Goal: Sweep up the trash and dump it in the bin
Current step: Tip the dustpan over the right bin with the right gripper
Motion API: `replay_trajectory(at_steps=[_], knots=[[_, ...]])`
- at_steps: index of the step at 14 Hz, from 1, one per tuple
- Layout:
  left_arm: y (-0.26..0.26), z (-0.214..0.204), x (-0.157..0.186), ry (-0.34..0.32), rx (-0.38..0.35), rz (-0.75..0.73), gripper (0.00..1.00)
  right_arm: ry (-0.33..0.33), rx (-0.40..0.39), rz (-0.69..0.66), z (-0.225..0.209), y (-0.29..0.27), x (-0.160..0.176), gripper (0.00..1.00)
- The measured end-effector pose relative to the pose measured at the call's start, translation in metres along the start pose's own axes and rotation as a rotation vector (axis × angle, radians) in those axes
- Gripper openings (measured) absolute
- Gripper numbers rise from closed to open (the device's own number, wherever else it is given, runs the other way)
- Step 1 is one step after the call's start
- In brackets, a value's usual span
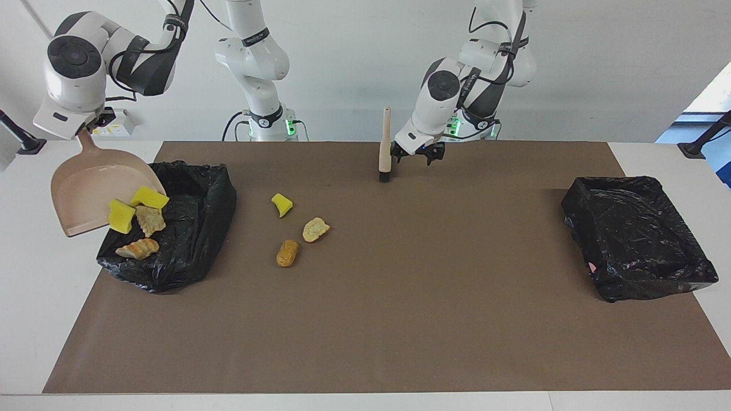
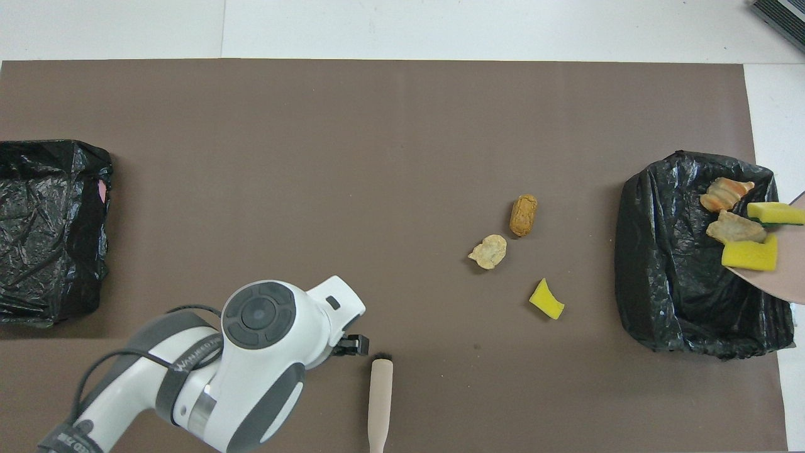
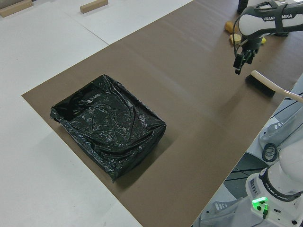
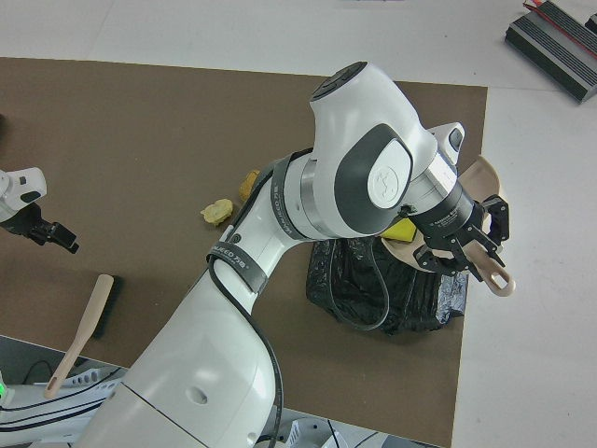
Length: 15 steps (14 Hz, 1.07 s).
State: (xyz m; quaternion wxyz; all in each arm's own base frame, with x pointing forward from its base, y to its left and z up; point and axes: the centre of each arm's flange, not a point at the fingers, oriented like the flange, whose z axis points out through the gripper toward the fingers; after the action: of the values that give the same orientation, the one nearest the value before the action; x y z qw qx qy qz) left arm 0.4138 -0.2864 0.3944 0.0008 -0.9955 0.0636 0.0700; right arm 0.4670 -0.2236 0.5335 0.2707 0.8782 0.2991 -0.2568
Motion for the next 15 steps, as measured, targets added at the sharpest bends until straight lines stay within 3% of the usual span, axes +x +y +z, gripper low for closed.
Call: replay_trajectory(at_steps=[2,6,10,12,15], knots=[[-0.027,-0.02,0.043,0.061,0.044,-0.013,1.0,-0.026,-0.05,-0.055,-0.012,-0.005,0.01,0.32],[-0.105,-0.078,0.115,0.132,0.024,-0.064,1.0,-0.082,-0.052,-0.155,-0.022,-0.005,0.001,0.32],[-0.189,-0.165,0.124,0.126,0.026,-0.077,1.0,-0.118,-0.017,-0.202,-0.063,0.001,-0.041,0.32],[-0.215,-0.199,0.118,0.13,0.026,-0.083,1.0,-0.063,0.01,-0.206,-0.088,0.001,-0.064,0.32],[-0.226,-0.234,0.1,0.103,0.029,-0.072,1.0,0.117,0.072,-0.203,-0.11,-0.01,-0.075,0.32]])
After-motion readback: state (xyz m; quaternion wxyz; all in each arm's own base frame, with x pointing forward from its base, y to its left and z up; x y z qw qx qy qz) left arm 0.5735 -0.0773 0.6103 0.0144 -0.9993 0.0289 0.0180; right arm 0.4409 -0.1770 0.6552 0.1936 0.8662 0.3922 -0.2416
